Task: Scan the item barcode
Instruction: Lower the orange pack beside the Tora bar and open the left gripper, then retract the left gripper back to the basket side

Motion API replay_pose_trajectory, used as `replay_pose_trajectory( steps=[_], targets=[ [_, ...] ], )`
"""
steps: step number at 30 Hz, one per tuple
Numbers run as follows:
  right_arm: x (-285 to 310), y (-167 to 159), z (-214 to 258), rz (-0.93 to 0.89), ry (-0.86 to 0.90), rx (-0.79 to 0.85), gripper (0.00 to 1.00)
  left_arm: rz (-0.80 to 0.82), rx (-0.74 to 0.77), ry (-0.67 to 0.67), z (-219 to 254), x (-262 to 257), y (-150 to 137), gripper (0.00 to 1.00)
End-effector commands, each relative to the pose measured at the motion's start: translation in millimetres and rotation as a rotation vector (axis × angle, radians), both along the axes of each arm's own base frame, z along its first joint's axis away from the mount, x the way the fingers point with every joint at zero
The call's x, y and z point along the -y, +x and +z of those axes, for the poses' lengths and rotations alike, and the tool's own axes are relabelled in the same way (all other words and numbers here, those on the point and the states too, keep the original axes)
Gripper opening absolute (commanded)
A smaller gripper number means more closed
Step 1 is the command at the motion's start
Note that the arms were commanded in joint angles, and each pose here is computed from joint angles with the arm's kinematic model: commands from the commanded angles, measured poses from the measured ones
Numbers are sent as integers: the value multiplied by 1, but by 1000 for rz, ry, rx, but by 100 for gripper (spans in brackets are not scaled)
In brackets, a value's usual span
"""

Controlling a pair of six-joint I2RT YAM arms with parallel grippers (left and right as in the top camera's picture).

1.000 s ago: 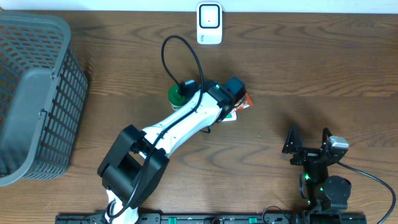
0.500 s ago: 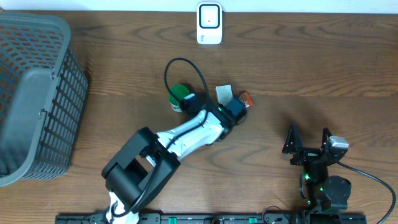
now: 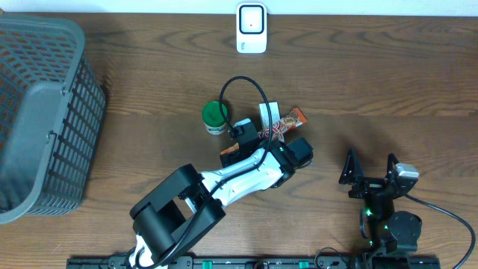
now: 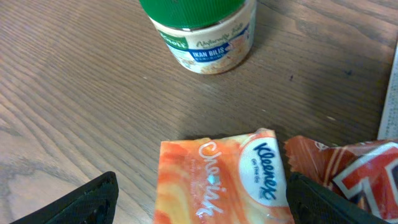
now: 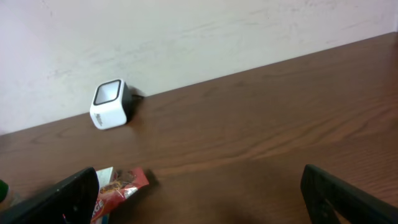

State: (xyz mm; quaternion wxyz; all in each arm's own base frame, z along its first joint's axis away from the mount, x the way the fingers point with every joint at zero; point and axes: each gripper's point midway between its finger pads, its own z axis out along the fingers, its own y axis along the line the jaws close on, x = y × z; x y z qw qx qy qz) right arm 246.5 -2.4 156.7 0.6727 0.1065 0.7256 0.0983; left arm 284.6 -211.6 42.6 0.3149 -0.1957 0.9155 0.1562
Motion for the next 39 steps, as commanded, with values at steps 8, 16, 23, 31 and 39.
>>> replay_pose_trajectory(
  steps=[8, 16, 23, 31, 39],
  targets=[
    [-1, 0, 0, 2, 10, 1, 99, 8, 128, 24, 57, -19, 7, 87],
    [-1, 0, 0, 2, 10, 1, 99, 99, 329, -134, 183, -89, -3, 93],
    [-1, 0, 0, 2, 10, 1, 99, 117, 429, -37, 257, -185, -24, 98],
    [-1, 0, 0, 2, 10, 1, 99, 118, 664, -1, 336, -248, -54, 98],
    [-1, 0, 0, 3, 11, 2, 99, 17, 1095, 185, 480, -267, -83, 98]
  ],
)
